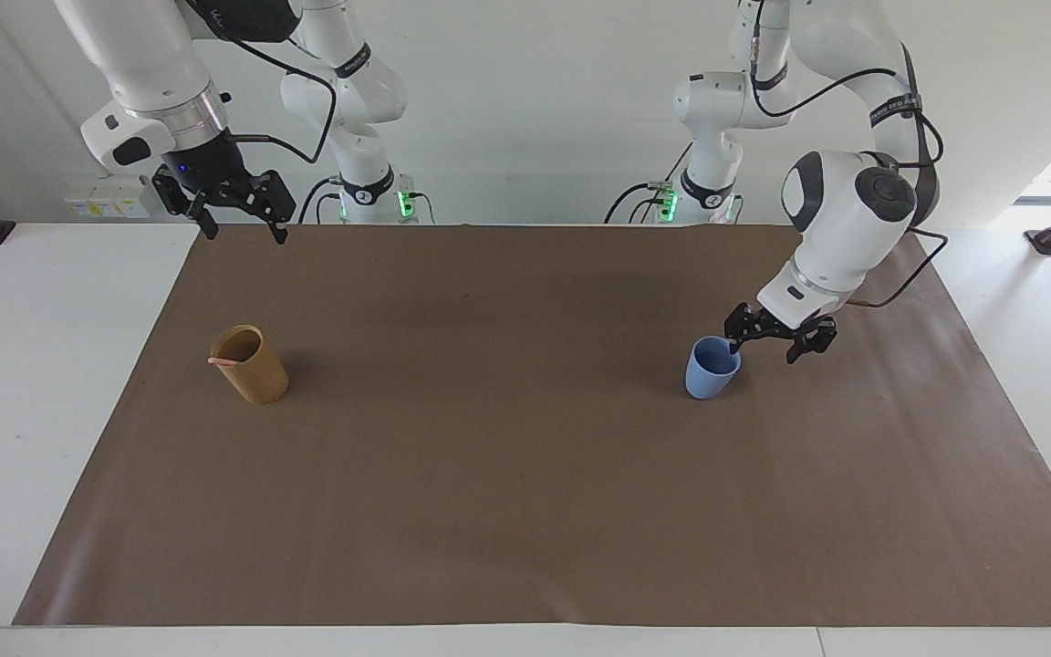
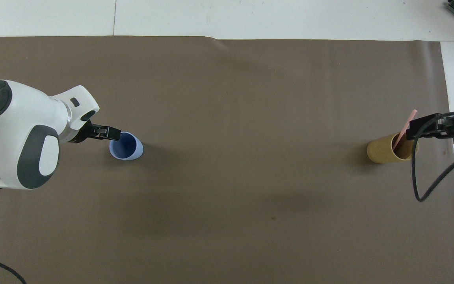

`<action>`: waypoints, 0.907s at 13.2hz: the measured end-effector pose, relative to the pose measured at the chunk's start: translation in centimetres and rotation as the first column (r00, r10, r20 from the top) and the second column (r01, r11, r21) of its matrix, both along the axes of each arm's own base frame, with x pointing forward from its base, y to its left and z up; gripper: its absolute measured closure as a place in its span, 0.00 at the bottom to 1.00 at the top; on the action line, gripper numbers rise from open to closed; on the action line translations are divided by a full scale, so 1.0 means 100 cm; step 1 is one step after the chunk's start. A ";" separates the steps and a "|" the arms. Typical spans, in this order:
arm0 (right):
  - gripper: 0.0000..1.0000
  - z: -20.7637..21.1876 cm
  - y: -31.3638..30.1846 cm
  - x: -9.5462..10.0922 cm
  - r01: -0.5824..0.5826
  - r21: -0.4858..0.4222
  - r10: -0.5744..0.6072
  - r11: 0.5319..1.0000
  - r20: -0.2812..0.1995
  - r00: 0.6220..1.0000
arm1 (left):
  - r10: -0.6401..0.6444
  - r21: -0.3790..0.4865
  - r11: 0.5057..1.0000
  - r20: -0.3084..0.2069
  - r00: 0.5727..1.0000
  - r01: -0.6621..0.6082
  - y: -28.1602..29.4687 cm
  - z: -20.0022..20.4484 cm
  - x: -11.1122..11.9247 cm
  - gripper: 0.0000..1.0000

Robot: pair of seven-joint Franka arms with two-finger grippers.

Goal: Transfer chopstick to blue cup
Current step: 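Move the left gripper to the blue cup, then grasp the rim of the blue cup with the left gripper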

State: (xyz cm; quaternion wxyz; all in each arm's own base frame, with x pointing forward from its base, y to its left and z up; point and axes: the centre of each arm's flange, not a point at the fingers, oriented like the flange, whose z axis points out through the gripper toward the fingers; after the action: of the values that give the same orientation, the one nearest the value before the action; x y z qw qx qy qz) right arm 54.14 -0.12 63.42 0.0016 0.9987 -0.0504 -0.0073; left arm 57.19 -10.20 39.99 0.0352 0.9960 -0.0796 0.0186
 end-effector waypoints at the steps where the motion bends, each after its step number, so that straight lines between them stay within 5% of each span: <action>1: 0.00 0.000 0.000 0.000 0.000 0.000 0.000 1.000 0.000 1.000 | 0.013 0.002 1.000 -0.010 1.000 -0.013 -0.003 -0.010 -0.004 0.00; 5: 0.00 -0.001 0.000 -0.001 0.000 0.000 0.000 1.000 -0.003 1.000 | 0.021 0.006 1.000 -0.027 0.999 -0.021 -0.007 -0.027 -0.014 0.00; 12: 0.00 -0.003 -0.001 -0.004 0.002 0.000 -0.002 1.000 -0.007 1.000 | -0.016 0.004 1.000 -0.011 1.000 0.016 -0.008 -0.024 -0.013 0.88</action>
State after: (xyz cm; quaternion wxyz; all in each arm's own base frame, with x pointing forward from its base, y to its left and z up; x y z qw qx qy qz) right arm 53.74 -0.23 63.17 0.0020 0.9986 -0.0514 -0.0109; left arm 55.92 -10.98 37.60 0.0337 0.9955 -0.0873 0.0125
